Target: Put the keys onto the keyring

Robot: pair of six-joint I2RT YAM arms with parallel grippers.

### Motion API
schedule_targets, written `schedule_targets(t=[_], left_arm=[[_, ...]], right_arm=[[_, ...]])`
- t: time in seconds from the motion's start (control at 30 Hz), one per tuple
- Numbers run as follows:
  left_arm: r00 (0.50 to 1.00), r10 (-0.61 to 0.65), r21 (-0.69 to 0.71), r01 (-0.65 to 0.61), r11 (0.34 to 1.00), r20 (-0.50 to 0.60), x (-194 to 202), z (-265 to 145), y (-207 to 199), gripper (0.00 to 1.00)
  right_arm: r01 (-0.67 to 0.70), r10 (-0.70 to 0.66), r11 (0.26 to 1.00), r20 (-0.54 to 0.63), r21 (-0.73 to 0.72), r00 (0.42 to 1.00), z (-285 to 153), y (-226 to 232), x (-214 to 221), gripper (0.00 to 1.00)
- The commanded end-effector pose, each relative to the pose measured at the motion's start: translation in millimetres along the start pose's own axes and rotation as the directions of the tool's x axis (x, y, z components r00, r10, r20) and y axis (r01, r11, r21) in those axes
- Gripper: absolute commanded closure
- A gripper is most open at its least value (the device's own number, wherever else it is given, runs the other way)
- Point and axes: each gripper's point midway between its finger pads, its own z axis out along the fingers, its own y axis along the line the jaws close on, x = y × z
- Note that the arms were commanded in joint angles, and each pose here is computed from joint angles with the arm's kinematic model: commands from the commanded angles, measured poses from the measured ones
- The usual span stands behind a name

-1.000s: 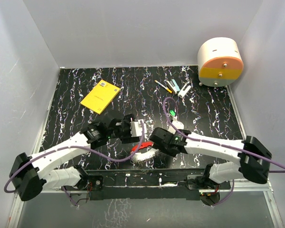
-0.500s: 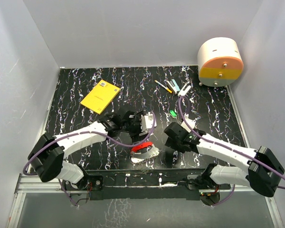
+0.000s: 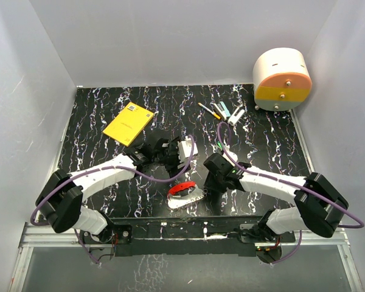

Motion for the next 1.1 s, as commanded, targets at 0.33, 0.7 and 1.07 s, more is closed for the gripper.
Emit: schedule_targets(t=[0.33,0.7,1.07], left_arm=[[0.998,0.028,-0.054,-0.025,0.998,0.051,-7,-24,11,0.25],[0.997,0.021,-0.045,-0.018,0.999,0.070,-9,-25,9,0.25],[0.973,0.014,0.091,-0.036,0.995,0.229,-47,-38,-12,0.20]], right_arm=[[-0.038,0.036,0.995,-0.030,-0.094,0.999,-8,25,7,0.69],[-0.019,0.019,0.996,-0.004,-0.085,1.000,-5,24,8,0.92],[0.259,-0.177,0.927,0.293,-0.271,0.940,-64,57,-40,0.92]])
